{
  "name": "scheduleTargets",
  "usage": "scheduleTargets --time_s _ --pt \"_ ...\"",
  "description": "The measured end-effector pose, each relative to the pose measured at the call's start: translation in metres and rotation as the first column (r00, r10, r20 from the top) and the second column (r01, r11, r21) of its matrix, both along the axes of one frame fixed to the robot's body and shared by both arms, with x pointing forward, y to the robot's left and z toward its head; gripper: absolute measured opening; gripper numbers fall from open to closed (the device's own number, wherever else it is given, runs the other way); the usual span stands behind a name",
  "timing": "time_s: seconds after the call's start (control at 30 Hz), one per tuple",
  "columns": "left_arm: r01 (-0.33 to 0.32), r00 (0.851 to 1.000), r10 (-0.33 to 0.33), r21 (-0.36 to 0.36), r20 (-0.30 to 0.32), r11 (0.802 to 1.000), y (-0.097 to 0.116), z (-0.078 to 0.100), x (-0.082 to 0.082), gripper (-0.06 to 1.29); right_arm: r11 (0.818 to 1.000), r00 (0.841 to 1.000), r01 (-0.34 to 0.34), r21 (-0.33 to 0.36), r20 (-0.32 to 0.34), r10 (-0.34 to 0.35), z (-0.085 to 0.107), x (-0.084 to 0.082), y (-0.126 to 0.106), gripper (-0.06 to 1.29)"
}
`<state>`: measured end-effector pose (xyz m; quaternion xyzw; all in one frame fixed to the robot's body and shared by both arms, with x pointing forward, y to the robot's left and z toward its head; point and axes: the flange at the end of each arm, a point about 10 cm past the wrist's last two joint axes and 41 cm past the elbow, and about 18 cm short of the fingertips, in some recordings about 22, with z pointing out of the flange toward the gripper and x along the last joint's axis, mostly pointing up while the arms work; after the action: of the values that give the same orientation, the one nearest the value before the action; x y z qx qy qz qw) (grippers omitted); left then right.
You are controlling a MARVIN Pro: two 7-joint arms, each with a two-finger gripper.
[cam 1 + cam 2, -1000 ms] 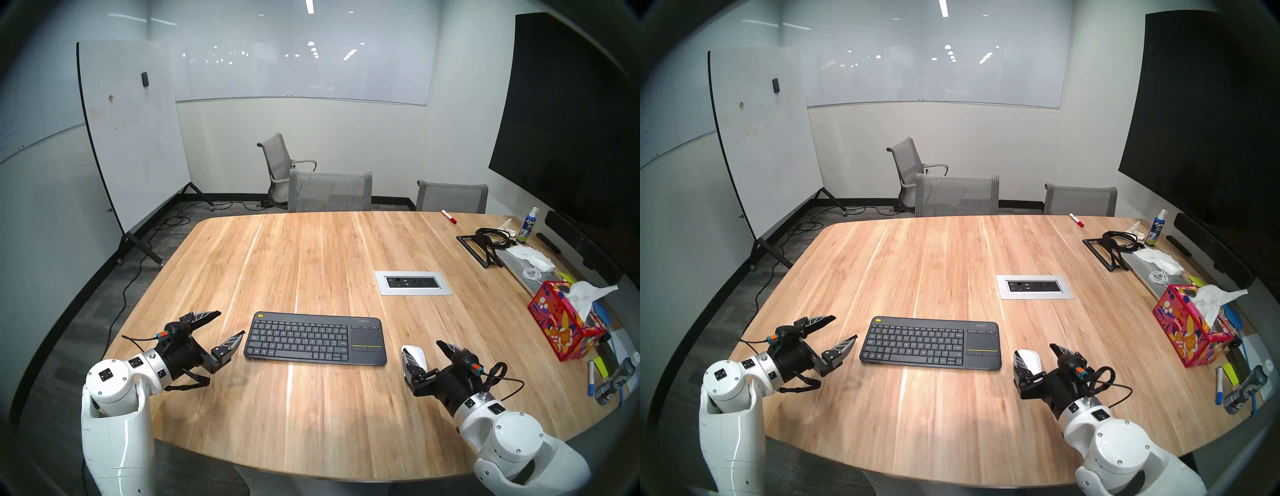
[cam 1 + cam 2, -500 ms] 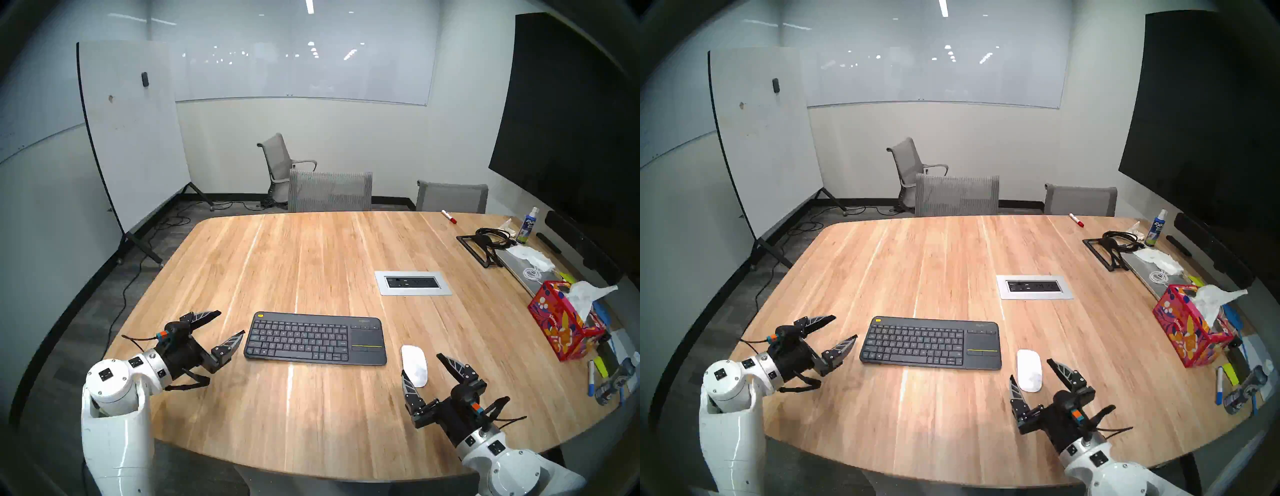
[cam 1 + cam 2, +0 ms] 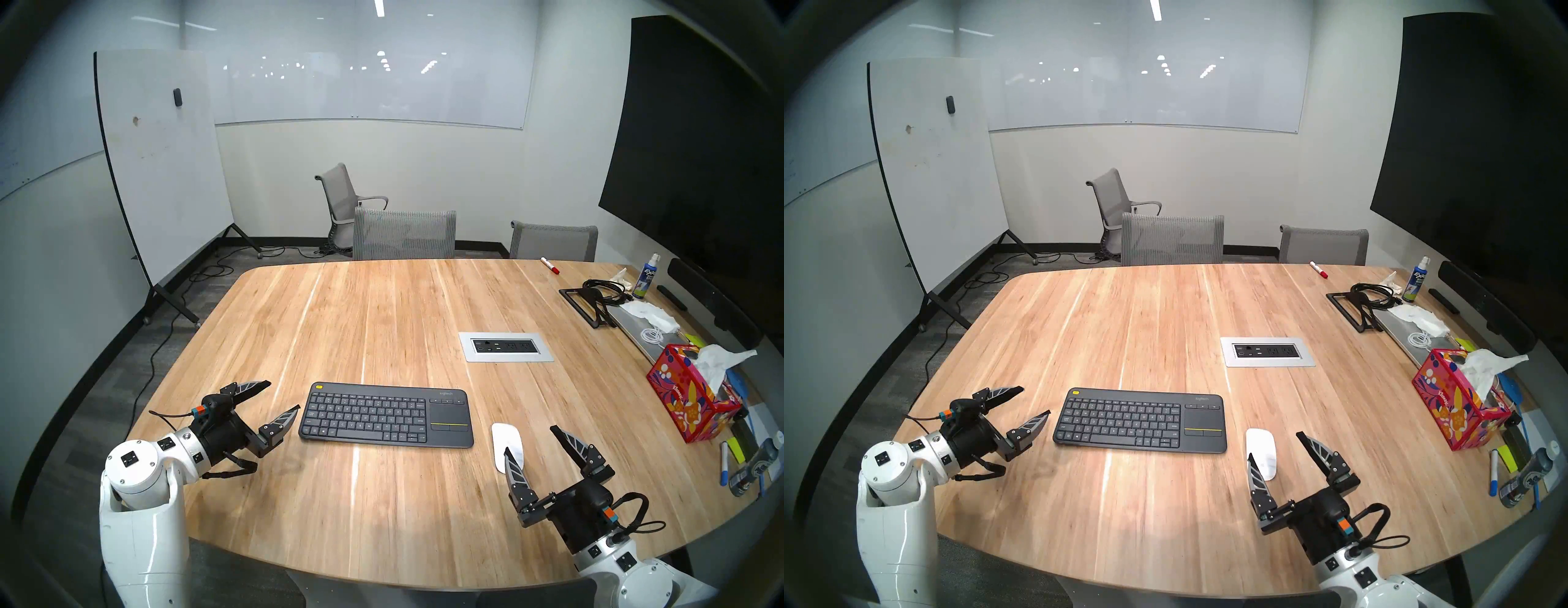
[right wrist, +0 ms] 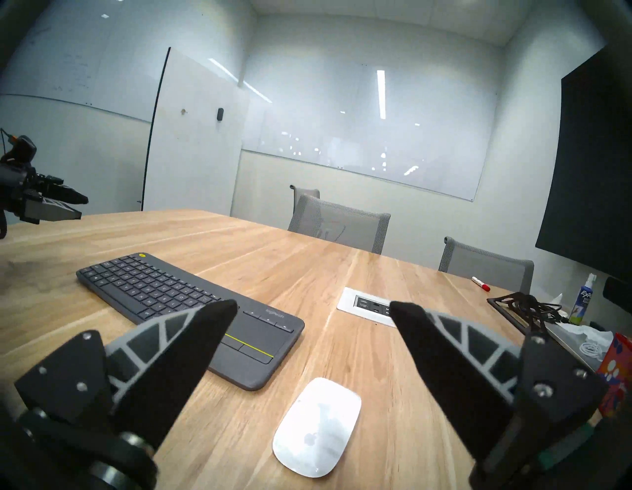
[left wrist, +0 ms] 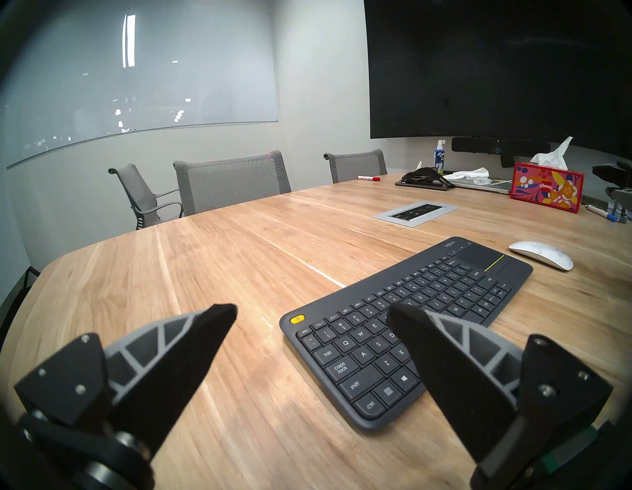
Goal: Put the mouse beside the keyboard
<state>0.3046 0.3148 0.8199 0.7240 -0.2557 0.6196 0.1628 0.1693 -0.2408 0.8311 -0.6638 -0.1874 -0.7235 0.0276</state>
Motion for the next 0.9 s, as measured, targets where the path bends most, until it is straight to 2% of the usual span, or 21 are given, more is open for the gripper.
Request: scheduleTargets --time_s 0.53,0.9 --pt "0.0 1.0 0.0 0.0 -0.001 1.0 0.0 0.0 0.0 1.21 0.996 0.991 -0.065 0.064 0.123 0.057 -0.009 -0.018 -0.01 1.21" --pt "-0.001 1.0 0.001 0.0 -0.001 1.0 0.0 0.0 0.0 1.21 0.992 0.983 -0.086 0.088 0.171 0.07 -0.008 -0.019 -0.011 1.21"
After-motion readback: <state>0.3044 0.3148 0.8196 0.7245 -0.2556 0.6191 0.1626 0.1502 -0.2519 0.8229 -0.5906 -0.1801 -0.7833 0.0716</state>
